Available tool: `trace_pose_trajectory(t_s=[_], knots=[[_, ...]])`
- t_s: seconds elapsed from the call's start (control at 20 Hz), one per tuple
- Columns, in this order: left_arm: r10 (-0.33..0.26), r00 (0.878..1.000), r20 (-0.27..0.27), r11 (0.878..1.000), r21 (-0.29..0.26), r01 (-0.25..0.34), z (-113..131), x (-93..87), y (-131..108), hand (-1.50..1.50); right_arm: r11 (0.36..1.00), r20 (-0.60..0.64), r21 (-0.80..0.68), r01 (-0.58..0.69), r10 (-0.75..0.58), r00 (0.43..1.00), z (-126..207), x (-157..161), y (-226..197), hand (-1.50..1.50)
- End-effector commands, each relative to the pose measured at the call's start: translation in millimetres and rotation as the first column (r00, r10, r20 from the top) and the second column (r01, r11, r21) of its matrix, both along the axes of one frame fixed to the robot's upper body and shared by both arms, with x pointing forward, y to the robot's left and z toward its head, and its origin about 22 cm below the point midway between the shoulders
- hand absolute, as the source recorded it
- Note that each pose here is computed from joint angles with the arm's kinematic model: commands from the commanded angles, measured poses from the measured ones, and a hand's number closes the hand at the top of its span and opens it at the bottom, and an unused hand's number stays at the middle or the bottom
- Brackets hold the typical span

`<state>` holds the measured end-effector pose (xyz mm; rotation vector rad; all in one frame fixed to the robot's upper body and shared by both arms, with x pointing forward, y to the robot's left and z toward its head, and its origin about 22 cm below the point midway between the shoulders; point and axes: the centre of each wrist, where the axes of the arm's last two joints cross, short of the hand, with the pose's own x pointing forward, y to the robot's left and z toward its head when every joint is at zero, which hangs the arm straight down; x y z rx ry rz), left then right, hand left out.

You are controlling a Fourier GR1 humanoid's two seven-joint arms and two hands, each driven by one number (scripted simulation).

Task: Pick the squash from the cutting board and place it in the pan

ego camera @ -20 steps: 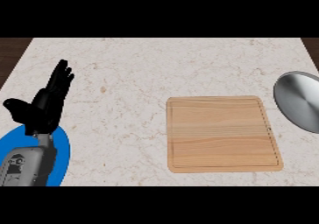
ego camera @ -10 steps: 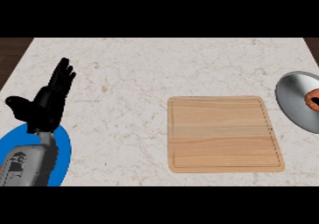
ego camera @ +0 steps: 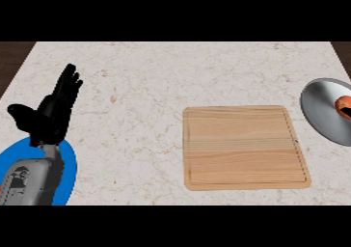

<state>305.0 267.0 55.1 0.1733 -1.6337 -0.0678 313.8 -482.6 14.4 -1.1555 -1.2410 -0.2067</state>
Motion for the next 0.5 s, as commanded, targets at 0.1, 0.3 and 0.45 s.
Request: trace_pose_trajectory(t_s=[0.1,0.3,0.45], knots=[[0.025,0.999,-0.02,1.0,-0.002,-0.025,-14.7,-12.8,8.3,0.0,0.997,0.234,0.074,-0.002,-0.016,0.972,-11.2,-21.1,-11.7,-1.5],[0.049,0.999,-0.017,0.999,-0.003,-0.049,11.2,3.5,9.3,0.0,0.977,0.296,0.168,-0.133,0.079,0.952,-40.2,-34.4,3.0,-1.5],[0.069,0.998,-0.011,0.998,0.011,-0.069,-16.1,-11.2,10.8,0.0,0.966,0.324,0.159,-0.205,0.145,0.935,-36.1,-60.2,-17.5,-1.5]])
